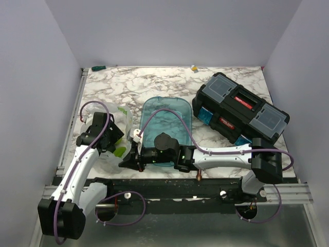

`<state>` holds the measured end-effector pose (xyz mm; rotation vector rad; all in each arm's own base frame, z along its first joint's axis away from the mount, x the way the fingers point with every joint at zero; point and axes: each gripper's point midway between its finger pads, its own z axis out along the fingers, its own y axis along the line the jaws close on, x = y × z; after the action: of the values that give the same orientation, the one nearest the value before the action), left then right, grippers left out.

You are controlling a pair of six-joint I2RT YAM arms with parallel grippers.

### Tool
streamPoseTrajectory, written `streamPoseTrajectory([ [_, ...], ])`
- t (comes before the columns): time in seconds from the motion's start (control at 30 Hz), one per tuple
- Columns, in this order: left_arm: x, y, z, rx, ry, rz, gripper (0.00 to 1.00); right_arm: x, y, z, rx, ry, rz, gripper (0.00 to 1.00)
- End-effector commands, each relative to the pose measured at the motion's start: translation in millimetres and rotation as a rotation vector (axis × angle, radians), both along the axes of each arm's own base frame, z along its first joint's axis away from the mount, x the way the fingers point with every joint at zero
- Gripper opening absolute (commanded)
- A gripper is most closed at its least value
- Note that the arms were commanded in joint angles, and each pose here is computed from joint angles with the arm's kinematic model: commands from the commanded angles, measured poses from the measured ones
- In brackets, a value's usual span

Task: Take the fake fruits out of the plastic bag

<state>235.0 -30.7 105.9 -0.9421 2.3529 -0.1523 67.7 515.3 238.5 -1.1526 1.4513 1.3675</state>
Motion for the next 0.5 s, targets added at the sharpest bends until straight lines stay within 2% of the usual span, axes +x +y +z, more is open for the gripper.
streamPoseTrajectory([
  [0.0, -22, 8, 1, 0.022, 0.032, 0.025, 0.77, -4, 1, 20, 0.038, -0.018, 0.010, 0.01],
  [0.1, -32, 9, 2, 0.017, 0.050, 0.035, 0.76, -4, 1, 18, 0.038, -0.017, 0.007, 0.01],
  [0.27, -51, -8, -3, -0.052, 0.116, -0.062, 0.78, -1, -1, 16, 0.033, -0.016, -0.006, 0.01],
  [0.33, -65, -8, -7, -0.061, 0.172, -0.046, 0.82, 1, -1, 18, 0.035, -0.017, -0.022, 0.01],
  [0.47, -87, -11, -21, -0.104, 0.251, 0.006, 0.79, 9, -2, 19, 0.043, -0.016, -0.067, 0.01],
])
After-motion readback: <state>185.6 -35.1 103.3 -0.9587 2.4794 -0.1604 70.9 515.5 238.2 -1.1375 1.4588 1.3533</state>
